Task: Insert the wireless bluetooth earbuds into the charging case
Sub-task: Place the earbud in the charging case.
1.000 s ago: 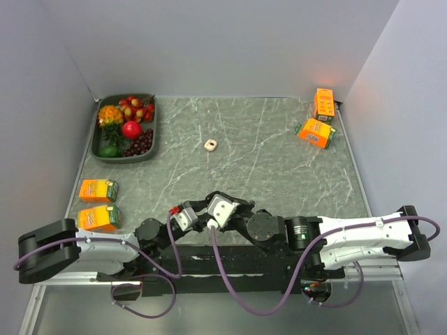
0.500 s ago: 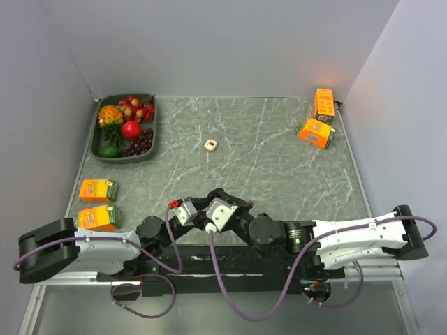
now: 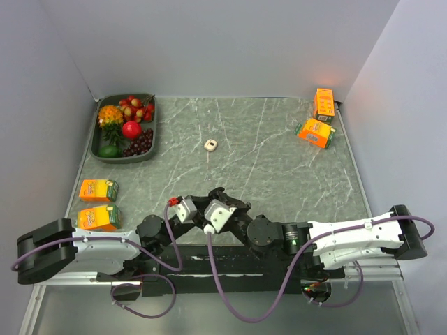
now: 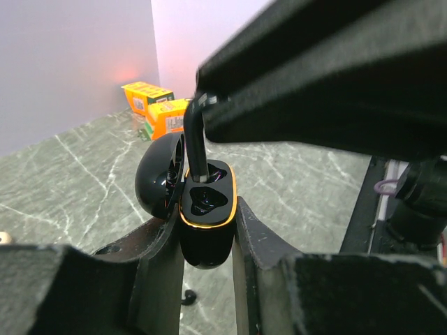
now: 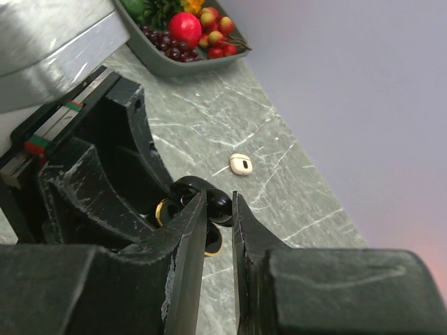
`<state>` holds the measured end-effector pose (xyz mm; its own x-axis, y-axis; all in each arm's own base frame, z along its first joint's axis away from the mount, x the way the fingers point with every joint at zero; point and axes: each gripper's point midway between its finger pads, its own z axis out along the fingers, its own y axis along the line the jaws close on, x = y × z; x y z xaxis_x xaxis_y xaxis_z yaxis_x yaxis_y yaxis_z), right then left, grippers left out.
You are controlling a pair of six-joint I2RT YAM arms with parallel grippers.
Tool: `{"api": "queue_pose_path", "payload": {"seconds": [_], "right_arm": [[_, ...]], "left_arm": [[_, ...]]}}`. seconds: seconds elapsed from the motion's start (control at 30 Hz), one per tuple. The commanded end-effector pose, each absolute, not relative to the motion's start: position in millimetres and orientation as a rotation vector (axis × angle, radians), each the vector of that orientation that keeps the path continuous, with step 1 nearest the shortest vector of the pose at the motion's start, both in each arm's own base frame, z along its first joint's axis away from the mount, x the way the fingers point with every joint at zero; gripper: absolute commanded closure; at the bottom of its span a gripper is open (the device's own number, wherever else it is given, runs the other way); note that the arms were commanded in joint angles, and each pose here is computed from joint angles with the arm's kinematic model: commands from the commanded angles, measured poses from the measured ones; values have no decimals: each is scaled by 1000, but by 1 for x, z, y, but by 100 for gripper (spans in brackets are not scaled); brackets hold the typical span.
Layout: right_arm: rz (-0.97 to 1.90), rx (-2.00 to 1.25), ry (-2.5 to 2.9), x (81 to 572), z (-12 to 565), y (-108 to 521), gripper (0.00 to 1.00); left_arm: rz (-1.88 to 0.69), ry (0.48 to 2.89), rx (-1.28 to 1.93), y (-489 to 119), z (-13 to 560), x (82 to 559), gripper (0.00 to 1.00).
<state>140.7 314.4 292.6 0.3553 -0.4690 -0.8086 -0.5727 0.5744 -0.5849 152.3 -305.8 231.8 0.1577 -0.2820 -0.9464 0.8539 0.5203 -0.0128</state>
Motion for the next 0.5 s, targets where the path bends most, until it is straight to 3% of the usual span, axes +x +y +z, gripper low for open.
{"api": "queue_pose_path", "payload": {"seconds": [0.0, 0.47], "right_arm": [[113, -991, 1270, 139, 296, 315, 100], [87, -976, 1264, 141, 298, 312, 100]], "left_arm": [[-972, 1089, 539, -311, 268, 152, 99], [-984, 1090, 532, -311, 271, 152, 99]]}}
